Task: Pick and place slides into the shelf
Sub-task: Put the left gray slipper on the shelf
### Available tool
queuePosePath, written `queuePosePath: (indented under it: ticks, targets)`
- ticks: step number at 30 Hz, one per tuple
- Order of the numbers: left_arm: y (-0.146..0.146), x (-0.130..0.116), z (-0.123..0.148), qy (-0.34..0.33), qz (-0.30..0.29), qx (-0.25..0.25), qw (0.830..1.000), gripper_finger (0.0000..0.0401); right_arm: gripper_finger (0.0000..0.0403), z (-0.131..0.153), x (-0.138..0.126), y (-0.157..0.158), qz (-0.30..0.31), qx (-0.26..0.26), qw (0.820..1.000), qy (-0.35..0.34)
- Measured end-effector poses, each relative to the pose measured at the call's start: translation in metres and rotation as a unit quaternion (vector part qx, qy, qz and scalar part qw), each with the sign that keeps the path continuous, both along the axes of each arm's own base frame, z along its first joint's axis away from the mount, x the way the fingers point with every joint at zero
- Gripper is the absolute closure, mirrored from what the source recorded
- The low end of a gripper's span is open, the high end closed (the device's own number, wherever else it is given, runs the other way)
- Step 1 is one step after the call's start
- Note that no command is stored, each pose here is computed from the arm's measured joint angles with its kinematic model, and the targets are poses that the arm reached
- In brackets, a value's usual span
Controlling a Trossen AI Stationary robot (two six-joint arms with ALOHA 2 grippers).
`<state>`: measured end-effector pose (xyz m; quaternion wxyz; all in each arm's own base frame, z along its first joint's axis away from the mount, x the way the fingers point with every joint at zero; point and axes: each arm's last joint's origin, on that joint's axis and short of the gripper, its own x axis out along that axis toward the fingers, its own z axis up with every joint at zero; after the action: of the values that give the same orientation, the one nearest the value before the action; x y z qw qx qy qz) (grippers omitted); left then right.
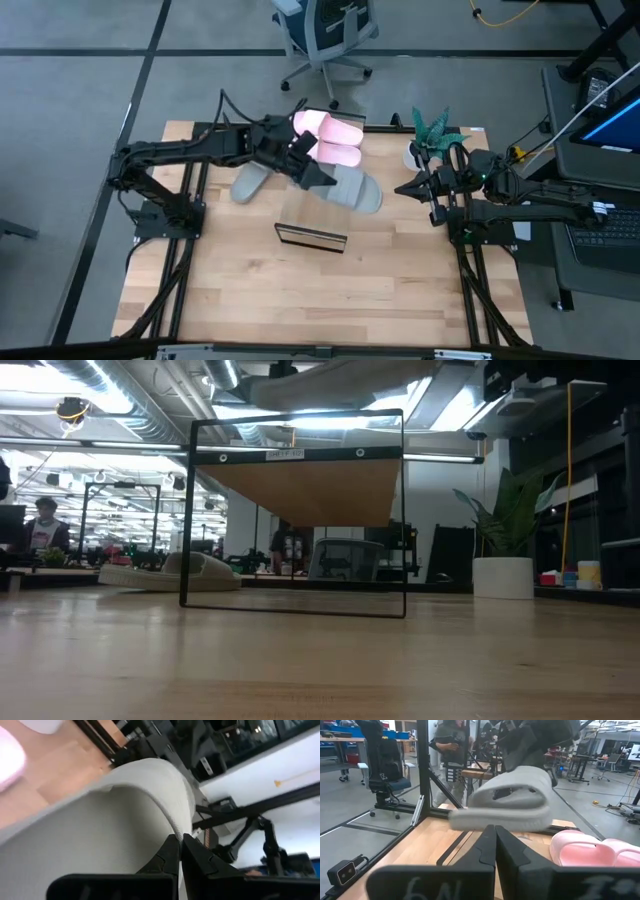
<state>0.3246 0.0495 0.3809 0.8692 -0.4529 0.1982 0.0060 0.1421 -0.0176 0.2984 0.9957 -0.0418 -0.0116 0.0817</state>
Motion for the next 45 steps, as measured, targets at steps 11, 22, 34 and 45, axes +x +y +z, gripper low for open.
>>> queuePosePath:
  ticks: [11,22,34,45]
  targets:
    - [0.002,-0.001,-0.003,0.031,0.058,-0.059,0.996,0.0401,0.0398,0.0,0.0,0.0,0.0,-0.014,1.0,0.0]
    - [0.005,0.008,-0.017,0.059,0.093,-0.052,0.993,0.0401,0.0398,-0.003,0.0,0.0,0.0,-0.012,1.0,0.013]
    - [-0.008,0.02,-0.028,0.079,0.091,-0.085,0.989,0.0401,0.0398,-0.005,0.0,0.0,0.0,-0.024,1.0,0.019]
    - [-0.013,0.021,-0.033,0.096,0.117,-0.084,0.985,0.0401,0.0398,-0.004,0.0,0.0,0.001,-0.025,1.0,0.018]
